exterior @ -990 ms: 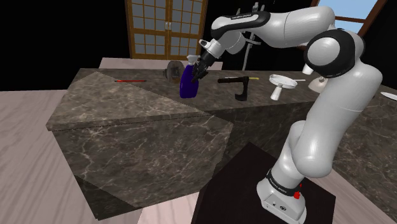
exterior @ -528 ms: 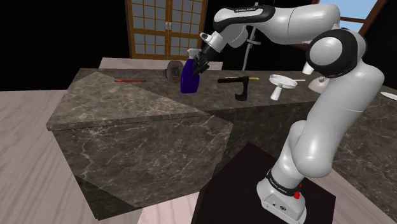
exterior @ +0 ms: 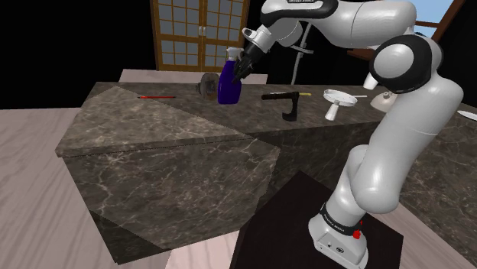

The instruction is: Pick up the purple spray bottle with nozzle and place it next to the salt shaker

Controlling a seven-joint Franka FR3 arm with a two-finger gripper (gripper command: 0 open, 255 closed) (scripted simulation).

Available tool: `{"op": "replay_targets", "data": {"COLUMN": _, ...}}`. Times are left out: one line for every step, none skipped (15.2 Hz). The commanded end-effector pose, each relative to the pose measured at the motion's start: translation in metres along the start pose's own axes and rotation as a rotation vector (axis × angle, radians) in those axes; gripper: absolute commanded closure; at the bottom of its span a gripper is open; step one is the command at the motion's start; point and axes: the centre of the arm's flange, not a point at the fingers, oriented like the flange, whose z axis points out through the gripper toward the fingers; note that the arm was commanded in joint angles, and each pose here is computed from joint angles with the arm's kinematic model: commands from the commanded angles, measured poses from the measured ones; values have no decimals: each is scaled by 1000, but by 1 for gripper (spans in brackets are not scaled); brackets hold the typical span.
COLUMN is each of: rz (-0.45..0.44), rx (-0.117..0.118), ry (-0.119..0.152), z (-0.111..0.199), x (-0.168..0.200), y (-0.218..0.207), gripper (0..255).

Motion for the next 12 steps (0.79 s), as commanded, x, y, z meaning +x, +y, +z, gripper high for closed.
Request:
{"op": "replay_targets", "data": {"rz": 0, "rx": 0, "ry": 0, "z": -9, "x": 7, "y": 0, "gripper": 255}}
{"op": "replay_targets", "data": {"rz": 0, "rx": 0, "ry": 0, "z": -13, "x": 10, "y": 0, "gripper": 255}}
{"op": "replay_targets", "data": {"rz": 0, "rx": 0, "ry": 0, "z": -17, "x": 12, "y": 0, "gripper": 255}}
{"op": "replay_targets", "data": {"rz": 0, "rx": 0, "ry": 0, "z": -22, "x": 15, "y": 0, "gripper": 255}}
{"op": "replay_targets", "data": {"rz": 0, "rx": 0, "ry": 0, "z": -26, "x": 18, "y": 0, "gripper": 255}}
{"op": "replay_targets", "data": {"rz": 0, "rx": 0, "ry": 0, "z": -31, "x": 21, "y": 0, "gripper": 255}}
{"op": "replay_targets", "data": {"rz": 0, "rx": 0, "ry": 0, "z": -35, "x": 24, "y": 0, "gripper": 255}}
{"op": "replay_targets", "data": {"rz": 0, "rx": 0, "ry": 0, "z": -40, "x": 27, "y": 0, "gripper": 255}}
{"op": "replay_targets", "data": {"rz": 0, "rx": 0, "ry": 0, "z": -44, "x": 29, "y": 0, "gripper": 255}}
{"op": "replay_targets", "data": {"rz": 0, "rx": 0, "ry": 0, "z": -49, "x": 32, "y": 0, "gripper": 255}}
{"op": "replay_targets", "data": {"rz": 0, "rx": 0, "ry": 0, "z": -53, "x": 35, "y": 0, "gripper": 255}}
{"op": "replay_targets", "data": {"rz": 0, "rx": 0, "ry": 0, "z": -57, "x": 38, "y": 0, "gripper": 255}}
